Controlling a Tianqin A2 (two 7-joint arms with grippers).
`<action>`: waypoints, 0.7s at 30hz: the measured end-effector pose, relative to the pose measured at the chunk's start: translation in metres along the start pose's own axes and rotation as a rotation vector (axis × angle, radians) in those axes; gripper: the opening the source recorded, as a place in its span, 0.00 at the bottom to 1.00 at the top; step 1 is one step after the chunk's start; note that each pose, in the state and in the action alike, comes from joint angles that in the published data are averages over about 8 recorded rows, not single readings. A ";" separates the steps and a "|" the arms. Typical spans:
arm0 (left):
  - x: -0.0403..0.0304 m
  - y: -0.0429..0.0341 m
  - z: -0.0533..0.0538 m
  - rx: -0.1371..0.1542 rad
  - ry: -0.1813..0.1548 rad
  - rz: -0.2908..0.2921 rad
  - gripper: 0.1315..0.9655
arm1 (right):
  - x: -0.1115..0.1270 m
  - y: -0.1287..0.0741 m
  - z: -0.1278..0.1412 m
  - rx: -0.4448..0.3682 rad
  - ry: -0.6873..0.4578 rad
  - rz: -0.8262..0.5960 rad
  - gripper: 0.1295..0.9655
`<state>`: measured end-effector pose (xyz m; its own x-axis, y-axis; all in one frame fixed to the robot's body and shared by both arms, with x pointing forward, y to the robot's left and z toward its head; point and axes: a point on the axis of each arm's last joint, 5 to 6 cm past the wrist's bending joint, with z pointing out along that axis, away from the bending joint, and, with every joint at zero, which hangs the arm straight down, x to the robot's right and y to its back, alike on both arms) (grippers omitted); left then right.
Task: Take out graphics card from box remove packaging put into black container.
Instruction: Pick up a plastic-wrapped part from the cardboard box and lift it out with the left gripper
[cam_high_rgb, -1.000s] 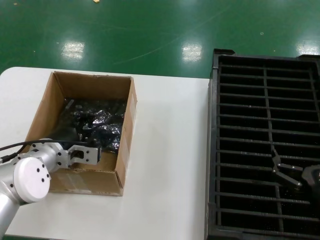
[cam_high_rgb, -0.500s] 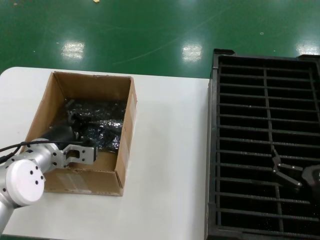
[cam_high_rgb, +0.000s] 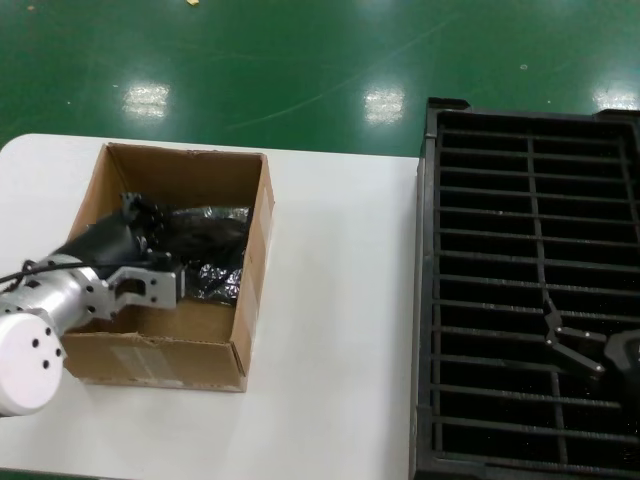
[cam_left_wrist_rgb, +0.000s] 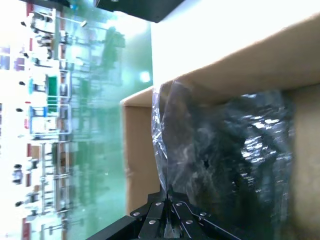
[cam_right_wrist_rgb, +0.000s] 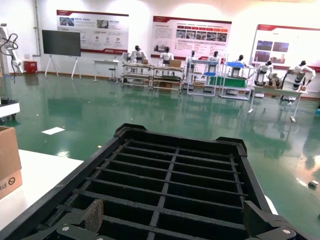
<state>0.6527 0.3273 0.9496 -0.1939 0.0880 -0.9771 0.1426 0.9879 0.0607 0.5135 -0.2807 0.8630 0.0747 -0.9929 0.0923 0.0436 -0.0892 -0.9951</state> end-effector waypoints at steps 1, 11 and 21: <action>-0.0037 -0.0001 -0.003 -0.001 -0.009 0.005 0.01 | 0.000 0.000 0.000 0.000 0.000 0.000 1.00; -0.0399 -0.0087 -0.044 0.001 -0.120 0.060 0.01 | 0.000 0.000 0.000 0.000 0.000 0.000 1.00; -0.0594 -0.0341 -0.100 0.076 -0.230 0.098 0.01 | 0.000 0.000 0.000 0.000 0.000 0.000 1.00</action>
<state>0.5622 0.3011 1.0260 0.0486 0.1427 -0.9886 0.2239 0.9630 0.1500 0.5135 -0.2807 0.8630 0.0747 -0.9929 0.0923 0.0436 -0.0892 -0.9951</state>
